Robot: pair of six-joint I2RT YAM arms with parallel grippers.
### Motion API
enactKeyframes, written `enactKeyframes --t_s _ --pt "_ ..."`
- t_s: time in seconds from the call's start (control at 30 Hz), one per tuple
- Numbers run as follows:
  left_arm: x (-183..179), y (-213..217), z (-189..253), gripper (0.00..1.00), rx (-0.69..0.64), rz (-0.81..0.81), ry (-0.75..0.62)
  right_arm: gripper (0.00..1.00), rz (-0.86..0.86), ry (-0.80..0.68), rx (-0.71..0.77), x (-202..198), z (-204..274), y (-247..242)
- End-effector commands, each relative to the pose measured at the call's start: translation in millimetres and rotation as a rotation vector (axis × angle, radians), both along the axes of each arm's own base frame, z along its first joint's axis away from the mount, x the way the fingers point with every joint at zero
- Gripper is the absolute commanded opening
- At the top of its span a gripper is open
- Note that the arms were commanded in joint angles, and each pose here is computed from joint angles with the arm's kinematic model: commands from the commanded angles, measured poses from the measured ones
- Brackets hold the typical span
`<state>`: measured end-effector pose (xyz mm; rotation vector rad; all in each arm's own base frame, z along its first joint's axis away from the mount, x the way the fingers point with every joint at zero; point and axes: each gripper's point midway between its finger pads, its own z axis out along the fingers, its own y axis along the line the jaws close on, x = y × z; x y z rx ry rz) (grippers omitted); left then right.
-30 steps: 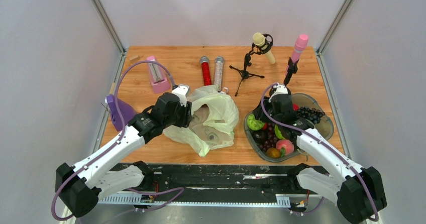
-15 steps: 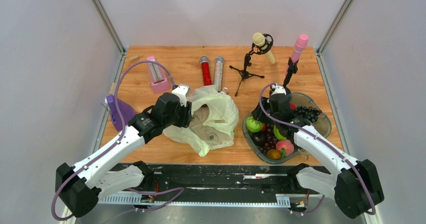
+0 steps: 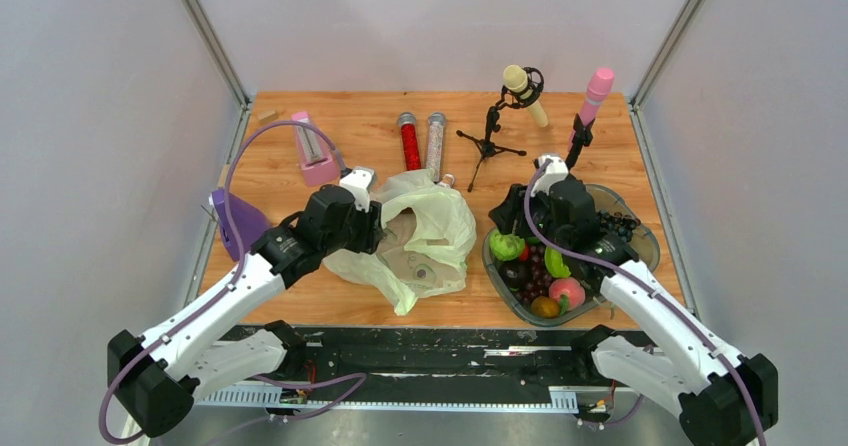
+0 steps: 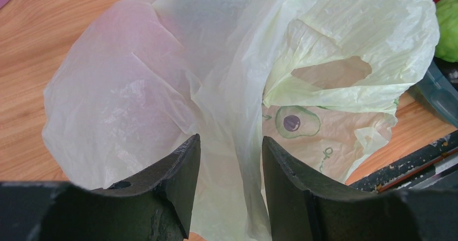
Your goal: Untie the knot of the plastic bag and take out the fruit
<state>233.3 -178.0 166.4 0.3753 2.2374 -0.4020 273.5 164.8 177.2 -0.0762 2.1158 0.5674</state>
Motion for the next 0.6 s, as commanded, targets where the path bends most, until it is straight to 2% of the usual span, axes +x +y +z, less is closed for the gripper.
enactKeyframes --t_s 0.0,0.1,0.23,0.43,0.47,0.57 --pt "4 -9 24 0.55 -0.083 -0.009 -0.071 0.49 0.317 -0.183 0.137 -24 62 60" --pt "4 -10 29 0.56 -0.098 -0.010 -0.083 0.45 0.491 -0.220 0.202 -53 72 97" --pt "5 -13 43 0.55 -0.133 -0.022 -0.117 0.41 0.623 -0.216 0.222 -73 64 137" --pt "2 -15 76 0.52 -0.185 -0.045 -0.182 0.33 0.618 -0.195 0.252 -63 38 175" --pt "2 -14 82 0.53 -0.189 -0.043 -0.195 0.32 0.608 -0.194 0.259 -60 33 179" --pt "11 -6 107 0.64 -0.193 -0.002 -0.250 0.32 0.599 -0.194 0.273 -49 20 193"
